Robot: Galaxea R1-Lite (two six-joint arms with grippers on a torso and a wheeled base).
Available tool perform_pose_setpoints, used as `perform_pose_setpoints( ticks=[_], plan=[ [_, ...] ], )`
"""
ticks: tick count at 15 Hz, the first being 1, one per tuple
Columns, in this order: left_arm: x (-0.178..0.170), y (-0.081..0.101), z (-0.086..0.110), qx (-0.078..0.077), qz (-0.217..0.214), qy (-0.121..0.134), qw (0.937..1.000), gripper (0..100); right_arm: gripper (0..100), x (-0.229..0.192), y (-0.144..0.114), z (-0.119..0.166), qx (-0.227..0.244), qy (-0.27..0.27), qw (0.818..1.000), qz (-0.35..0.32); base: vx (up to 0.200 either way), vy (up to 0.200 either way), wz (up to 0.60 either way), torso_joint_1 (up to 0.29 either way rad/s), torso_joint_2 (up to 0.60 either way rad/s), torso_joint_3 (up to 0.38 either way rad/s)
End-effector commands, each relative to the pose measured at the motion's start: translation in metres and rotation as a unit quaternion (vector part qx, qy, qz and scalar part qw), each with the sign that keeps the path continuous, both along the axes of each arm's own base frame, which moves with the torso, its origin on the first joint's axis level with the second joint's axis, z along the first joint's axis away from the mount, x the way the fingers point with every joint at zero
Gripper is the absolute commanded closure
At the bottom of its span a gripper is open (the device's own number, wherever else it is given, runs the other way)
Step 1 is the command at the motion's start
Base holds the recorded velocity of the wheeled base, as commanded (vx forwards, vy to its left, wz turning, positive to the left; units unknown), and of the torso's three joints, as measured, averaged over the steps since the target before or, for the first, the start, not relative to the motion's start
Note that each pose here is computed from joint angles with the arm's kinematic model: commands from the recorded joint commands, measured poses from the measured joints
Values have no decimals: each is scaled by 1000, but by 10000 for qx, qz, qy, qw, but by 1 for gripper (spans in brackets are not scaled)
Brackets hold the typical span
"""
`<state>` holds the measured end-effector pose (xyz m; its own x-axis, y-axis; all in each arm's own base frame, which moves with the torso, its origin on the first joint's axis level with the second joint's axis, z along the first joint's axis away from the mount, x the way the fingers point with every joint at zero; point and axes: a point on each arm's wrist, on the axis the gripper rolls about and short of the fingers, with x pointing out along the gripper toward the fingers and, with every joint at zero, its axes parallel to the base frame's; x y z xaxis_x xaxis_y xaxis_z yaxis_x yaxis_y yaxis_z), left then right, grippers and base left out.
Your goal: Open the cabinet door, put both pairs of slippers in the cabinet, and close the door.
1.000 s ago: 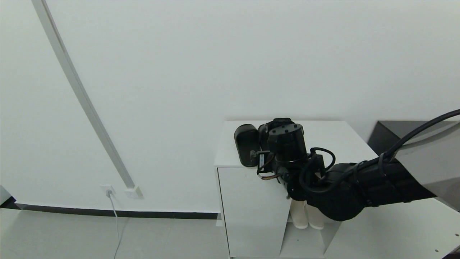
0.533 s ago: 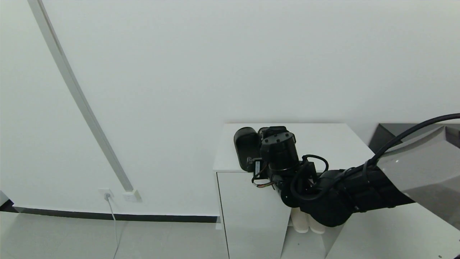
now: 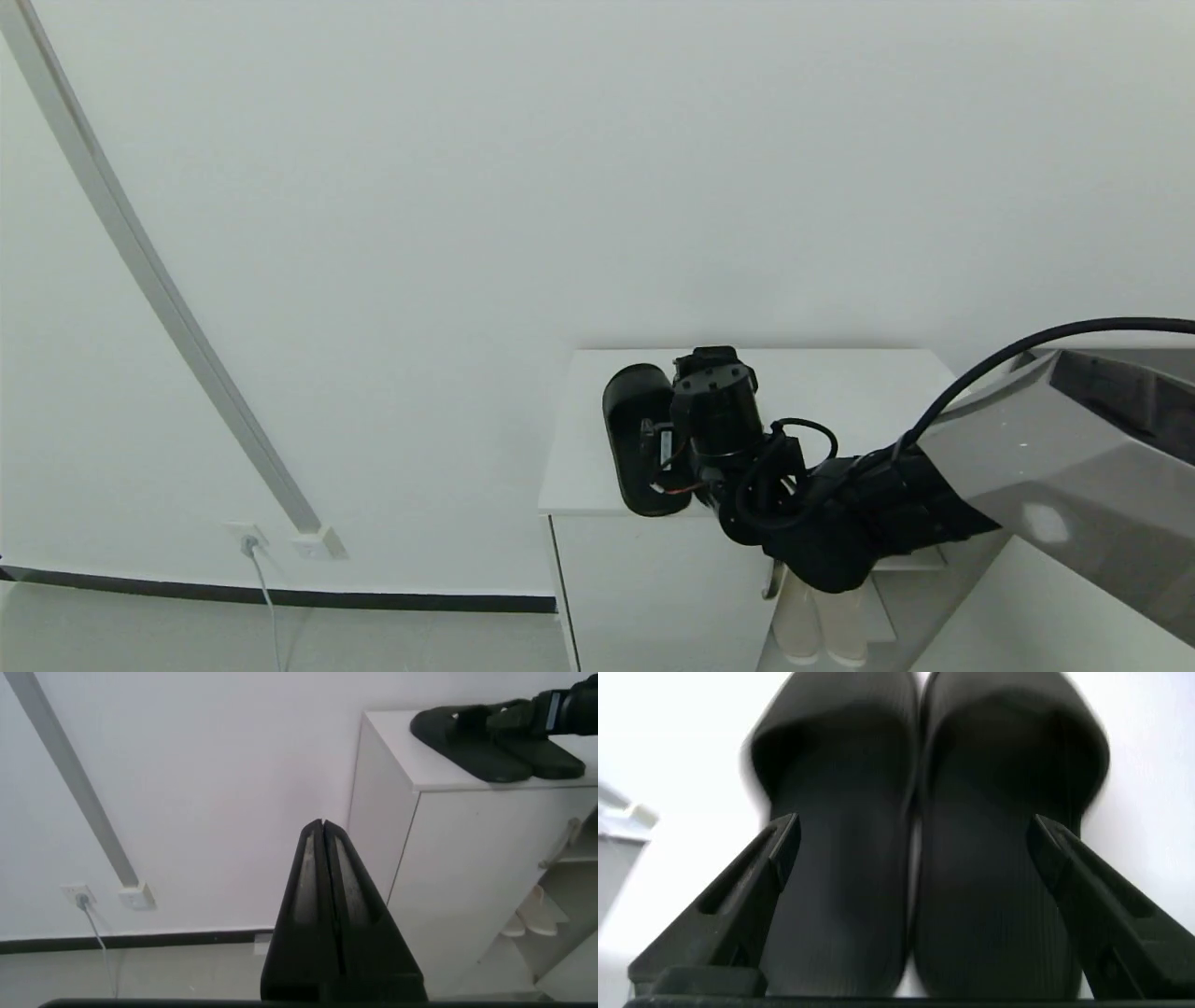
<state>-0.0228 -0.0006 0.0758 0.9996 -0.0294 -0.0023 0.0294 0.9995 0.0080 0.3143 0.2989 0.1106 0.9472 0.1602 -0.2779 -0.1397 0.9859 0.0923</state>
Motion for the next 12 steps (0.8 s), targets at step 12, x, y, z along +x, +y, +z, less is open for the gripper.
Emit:
perform_pose_setpoints(
  ticks=[12],
  plan=[
    [0, 0, 0, -17, 9, 4, 10000, 100, 0, 71, 12, -42, -123, -439, 9989, -142, 0, 0, 0, 0, 0, 0]
  ],
)
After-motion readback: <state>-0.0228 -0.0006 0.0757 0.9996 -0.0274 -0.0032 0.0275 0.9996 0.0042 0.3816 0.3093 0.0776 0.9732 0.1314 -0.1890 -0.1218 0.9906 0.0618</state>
